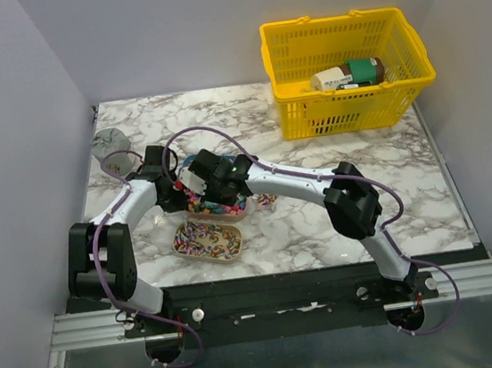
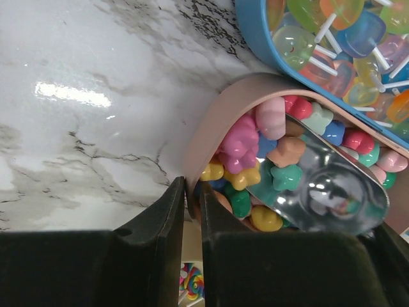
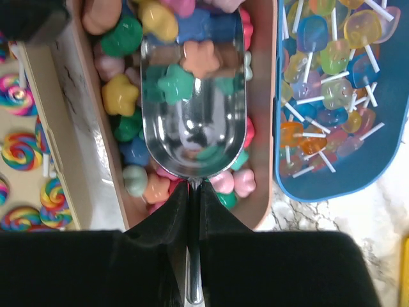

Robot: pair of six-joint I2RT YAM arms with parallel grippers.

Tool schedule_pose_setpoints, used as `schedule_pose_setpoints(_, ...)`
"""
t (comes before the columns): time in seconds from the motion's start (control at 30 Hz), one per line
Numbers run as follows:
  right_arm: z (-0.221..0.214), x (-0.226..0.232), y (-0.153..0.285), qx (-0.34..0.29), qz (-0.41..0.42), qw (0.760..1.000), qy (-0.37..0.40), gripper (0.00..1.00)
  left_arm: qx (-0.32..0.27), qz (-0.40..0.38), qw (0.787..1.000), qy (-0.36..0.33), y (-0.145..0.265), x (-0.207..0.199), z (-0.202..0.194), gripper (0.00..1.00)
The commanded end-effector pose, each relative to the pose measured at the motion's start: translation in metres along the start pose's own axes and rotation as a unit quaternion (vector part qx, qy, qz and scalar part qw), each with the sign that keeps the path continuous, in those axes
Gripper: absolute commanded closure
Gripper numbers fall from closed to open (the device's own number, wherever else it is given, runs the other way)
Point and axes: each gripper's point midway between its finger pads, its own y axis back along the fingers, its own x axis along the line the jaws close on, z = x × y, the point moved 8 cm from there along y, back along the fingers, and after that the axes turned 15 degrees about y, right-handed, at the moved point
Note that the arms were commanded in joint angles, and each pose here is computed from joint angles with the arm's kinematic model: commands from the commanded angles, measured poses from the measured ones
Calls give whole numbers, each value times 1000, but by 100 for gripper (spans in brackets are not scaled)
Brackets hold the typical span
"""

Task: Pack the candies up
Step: Scoop the fake candies from the storage box.

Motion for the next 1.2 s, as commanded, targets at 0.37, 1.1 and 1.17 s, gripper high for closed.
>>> schedule_pose_setpoints(0.37, -1, 7, 11, -37, -39, 996, -65, 99, -41, -56, 998, 5, 27, -14, 3, 67)
schedule_pose_setpoints(1.1, -16, 10, 61, -86, -79, 990, -80, 99, -129, -70, 989, 24, 49, 0, 10, 58)
schedule_pose_setpoints(1.17, -19, 12, 66, -95, -83, 988, -84, 99, -136, -69, 988, 27, 49, 2, 9, 57)
